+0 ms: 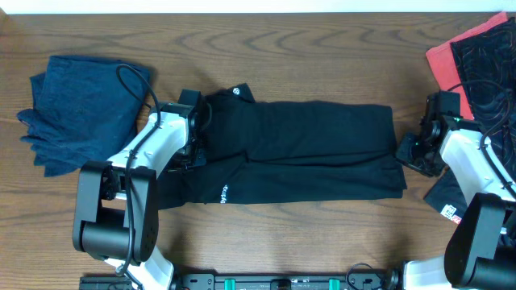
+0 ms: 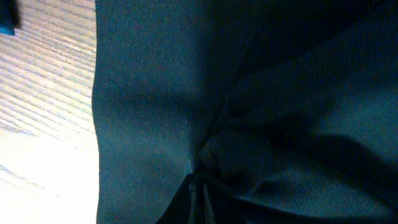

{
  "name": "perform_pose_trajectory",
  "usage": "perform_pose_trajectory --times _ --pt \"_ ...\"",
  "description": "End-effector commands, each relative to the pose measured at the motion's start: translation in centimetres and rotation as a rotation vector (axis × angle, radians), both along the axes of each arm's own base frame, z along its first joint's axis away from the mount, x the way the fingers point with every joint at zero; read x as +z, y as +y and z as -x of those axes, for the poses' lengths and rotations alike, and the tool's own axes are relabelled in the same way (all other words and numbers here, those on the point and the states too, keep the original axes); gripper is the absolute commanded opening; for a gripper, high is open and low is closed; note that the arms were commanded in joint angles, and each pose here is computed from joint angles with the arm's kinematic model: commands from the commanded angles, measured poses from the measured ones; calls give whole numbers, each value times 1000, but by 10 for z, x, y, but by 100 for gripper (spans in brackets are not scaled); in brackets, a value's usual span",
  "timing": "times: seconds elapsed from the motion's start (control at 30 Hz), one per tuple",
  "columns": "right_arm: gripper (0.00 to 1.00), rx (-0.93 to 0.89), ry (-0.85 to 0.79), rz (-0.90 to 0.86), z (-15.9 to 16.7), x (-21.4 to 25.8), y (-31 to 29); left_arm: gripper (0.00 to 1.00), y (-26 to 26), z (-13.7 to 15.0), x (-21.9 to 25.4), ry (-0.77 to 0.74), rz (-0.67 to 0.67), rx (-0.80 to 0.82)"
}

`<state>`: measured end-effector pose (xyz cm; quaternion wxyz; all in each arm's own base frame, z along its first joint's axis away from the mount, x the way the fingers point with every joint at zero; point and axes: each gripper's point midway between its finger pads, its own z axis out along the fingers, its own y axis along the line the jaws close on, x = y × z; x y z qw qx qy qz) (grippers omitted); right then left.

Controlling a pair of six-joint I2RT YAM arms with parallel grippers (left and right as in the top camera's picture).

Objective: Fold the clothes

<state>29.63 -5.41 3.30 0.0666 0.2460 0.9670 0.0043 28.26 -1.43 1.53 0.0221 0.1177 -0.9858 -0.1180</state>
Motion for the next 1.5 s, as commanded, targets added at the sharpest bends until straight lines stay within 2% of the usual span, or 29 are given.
perform_pose_trajectory --times 0.0,0.3,0.33,0.43,0.5,0.7,1.0,1.03,1.07,1.1,1.2,1.33,1.47 --pt "43 83 -22 -69 -2 1 15 6 5 1 4 -7 -17 -6" --pt "42 159 -43 -160 -1 -20 35 6 5 0 3 -11 -16 -6" --pt "39 163 -58 -166 -3 -21 36 6 5 0 3 -11 -16 -6" --pt "12 166 -96 -156 -9 -25 36 6 5 0 3 -11 -16 -6" --pt "1 168 -109 -153 -12 -25 35 6 5 0 3 -11 -16 -6" --pt "1 222 -197 -208 -29 -18 46 6 4 -1 3 -15 -16 -6" --pt "1 197 -423 -178 -81 4 40 6 4 -1 3 -15 -16 -6" --pt "6 198 -432 -176 -83 5 40 6 4 -1 3 -15 -16 -6" --pt "18 198 -434 -175 -83 5 40 6 4 -1 3 -15 -16 -6" --pt "25 198 -434 -175 -83 5 40 6 4 -1 3 -15 -16 -6" --pt "32 194 -414 -172 -79 3 39 6 4 -1 3 -15 -16 -6" --pt "30 191 -392 -175 -74 0 39 6 4 -2 6 -26 -14 -6" --pt "16 205 -363 -176 -68 -3 40 6 3 -11 22 -99 -1 -6"
